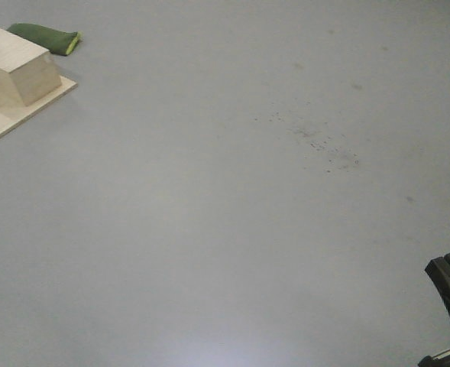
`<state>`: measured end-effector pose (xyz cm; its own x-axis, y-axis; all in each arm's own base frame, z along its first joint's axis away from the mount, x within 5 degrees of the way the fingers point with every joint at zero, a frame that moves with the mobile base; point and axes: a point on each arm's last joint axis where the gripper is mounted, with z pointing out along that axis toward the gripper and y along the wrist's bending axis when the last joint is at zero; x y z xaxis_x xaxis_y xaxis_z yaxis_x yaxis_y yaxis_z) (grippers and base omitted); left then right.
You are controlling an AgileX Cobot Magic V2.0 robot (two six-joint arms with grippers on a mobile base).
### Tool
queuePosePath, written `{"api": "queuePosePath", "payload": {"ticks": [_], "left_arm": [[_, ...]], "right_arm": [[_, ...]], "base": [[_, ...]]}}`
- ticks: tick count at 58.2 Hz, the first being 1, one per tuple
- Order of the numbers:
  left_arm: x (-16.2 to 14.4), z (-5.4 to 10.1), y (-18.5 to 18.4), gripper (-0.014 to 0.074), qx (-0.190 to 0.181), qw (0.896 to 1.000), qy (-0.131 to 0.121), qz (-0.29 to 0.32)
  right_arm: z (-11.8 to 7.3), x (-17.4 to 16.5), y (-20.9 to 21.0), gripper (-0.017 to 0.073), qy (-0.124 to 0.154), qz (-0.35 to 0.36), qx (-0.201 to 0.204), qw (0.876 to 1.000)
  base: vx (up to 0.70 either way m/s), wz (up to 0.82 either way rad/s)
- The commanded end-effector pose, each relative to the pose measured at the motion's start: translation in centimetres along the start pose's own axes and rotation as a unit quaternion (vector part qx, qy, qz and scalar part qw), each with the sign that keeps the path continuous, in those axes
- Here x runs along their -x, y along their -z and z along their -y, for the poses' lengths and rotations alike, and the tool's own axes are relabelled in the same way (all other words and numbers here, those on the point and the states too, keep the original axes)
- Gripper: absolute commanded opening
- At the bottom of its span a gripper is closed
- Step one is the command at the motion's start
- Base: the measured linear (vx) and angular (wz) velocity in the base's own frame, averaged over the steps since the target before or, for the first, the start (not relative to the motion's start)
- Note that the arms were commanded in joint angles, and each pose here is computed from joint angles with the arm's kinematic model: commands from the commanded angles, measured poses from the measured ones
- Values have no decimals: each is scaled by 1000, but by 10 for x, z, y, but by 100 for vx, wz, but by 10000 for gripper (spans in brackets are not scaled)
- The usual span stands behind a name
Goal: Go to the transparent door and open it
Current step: 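Drive the base forward onto the wooden platform before the door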
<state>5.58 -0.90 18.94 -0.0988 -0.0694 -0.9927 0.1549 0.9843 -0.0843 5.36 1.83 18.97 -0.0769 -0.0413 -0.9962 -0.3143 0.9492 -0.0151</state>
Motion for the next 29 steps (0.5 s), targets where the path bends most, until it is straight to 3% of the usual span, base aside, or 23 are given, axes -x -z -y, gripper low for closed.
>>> {"api": "queuePosePath", "payload": {"ticks": [1,29], "left_arm": [[4,1,1,-6,-8,999,5,42],[4,1,1,-6,-8,999,5,42]], "right_arm": [[1,7,1,-5,6,46,-7,999],[1,7,1,-5,6,46,-7,999]], "base": [[47,55],[49,61]]}}
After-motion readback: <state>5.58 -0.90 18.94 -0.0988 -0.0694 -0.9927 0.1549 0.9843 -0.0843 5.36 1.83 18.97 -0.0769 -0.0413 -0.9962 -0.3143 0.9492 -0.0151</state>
